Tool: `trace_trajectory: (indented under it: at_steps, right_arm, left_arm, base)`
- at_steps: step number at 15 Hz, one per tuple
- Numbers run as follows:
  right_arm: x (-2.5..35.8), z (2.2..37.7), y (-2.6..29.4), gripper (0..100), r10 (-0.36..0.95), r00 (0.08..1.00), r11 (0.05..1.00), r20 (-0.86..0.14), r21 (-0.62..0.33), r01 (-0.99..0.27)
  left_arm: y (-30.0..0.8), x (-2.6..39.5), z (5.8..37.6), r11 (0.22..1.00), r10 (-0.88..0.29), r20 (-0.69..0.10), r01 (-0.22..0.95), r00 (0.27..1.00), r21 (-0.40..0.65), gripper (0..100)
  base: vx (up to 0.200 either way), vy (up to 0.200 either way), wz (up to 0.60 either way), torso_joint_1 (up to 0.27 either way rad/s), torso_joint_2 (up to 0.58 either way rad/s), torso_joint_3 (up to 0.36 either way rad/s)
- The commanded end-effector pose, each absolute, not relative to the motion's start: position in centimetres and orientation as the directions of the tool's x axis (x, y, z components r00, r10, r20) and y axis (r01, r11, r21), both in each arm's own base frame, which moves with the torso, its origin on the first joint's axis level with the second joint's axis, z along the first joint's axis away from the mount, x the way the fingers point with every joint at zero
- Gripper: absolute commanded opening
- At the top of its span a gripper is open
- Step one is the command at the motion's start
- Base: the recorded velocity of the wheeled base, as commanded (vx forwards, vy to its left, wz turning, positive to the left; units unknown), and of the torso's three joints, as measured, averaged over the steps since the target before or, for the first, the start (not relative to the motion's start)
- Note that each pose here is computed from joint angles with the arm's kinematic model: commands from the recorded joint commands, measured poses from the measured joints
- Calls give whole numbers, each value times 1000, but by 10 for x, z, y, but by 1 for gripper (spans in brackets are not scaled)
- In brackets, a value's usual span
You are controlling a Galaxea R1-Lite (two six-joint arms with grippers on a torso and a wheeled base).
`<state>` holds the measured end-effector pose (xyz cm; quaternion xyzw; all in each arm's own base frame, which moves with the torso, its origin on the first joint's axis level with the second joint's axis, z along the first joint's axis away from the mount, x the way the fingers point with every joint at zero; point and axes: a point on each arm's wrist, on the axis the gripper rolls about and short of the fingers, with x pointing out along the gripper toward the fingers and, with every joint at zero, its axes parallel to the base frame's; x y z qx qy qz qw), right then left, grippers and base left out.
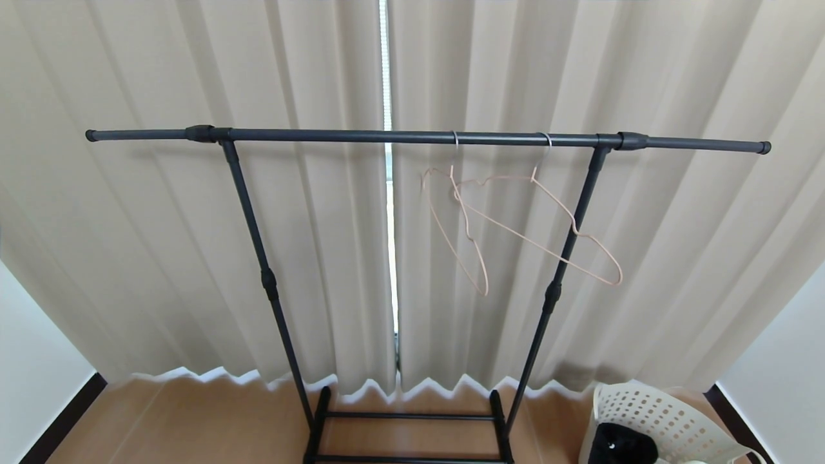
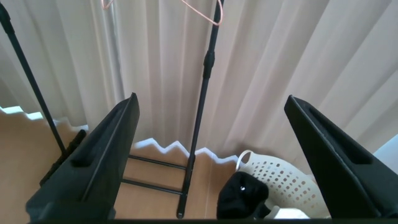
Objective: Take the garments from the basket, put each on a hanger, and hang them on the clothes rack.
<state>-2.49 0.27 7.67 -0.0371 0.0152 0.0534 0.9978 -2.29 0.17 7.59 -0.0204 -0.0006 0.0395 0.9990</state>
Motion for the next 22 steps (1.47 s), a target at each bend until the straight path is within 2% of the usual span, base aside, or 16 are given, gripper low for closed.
trace_trajectory:
  at_steps: [1, 8, 22]
  right_arm:
    - [-25, 77, 3, 100, 106, 994, 992, -35, -73, -108]
    - [-25, 77, 3, 100, 106, 994, 992, -35, -73, -108]
    - [-25, 77, 3, 100, 107, 994, 991, -35, -73, -109]
  left_arm:
    - [2, -23, 76, 996, 80, 0, -80, 997, -41, 100]
    - [2, -23, 76, 996, 80, 0, -80, 997, -43, 100]
    - [2, -23, 76, 996, 80, 0, -80, 997, -43, 100]
  base:
    - [0, 0, 0, -154, 369, 212]
    - [0, 0, 0, -176, 431, 249]
    - [0, 0, 0, -184, 518, 337]
